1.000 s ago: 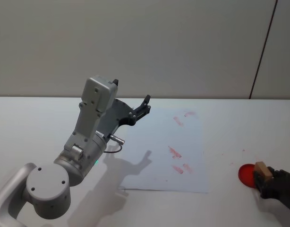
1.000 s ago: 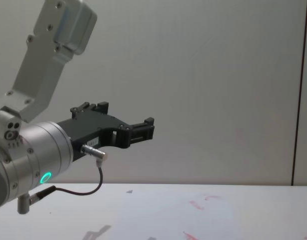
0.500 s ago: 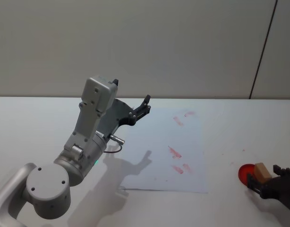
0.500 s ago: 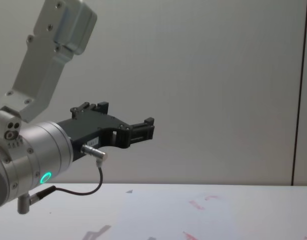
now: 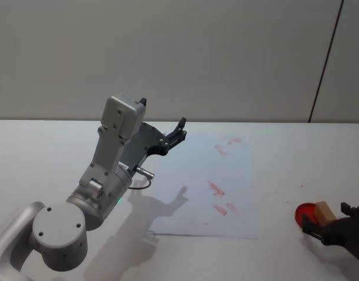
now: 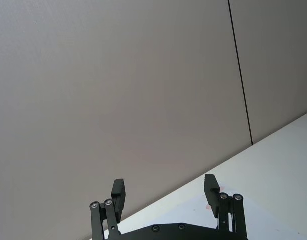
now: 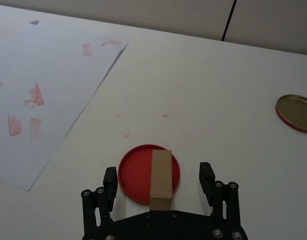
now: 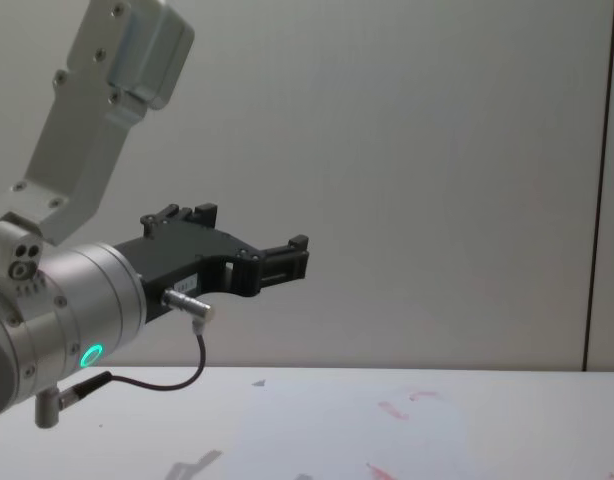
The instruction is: Use the one hand to pick up the stamp and affix it onto the A4 paper.
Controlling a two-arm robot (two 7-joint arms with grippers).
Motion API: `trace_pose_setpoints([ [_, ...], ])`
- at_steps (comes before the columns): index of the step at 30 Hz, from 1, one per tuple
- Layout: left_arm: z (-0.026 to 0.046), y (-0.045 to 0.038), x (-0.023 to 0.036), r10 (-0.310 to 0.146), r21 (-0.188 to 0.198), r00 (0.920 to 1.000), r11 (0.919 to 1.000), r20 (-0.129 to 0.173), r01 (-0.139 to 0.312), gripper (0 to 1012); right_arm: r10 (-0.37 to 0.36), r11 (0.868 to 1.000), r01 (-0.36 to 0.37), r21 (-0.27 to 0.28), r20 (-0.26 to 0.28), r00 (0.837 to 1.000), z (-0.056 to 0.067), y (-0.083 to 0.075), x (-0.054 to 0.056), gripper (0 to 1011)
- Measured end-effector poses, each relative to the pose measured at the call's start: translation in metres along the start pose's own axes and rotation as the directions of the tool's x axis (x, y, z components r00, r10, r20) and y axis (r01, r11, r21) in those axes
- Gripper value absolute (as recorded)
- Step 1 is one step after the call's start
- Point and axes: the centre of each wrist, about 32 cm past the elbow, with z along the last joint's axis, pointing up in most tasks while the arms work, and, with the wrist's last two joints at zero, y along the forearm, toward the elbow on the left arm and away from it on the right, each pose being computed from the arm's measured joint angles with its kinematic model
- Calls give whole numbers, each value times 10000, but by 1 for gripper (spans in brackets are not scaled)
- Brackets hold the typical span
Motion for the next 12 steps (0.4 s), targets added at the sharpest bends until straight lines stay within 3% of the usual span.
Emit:
trace_pose_setpoints([
  [12, 0, 0, 0, -1, 0, 10000, 10000, 0, 1, 1003, -41, 9914, 80, 1308, -303, 9995, -21, -183, -178, 1001],
])
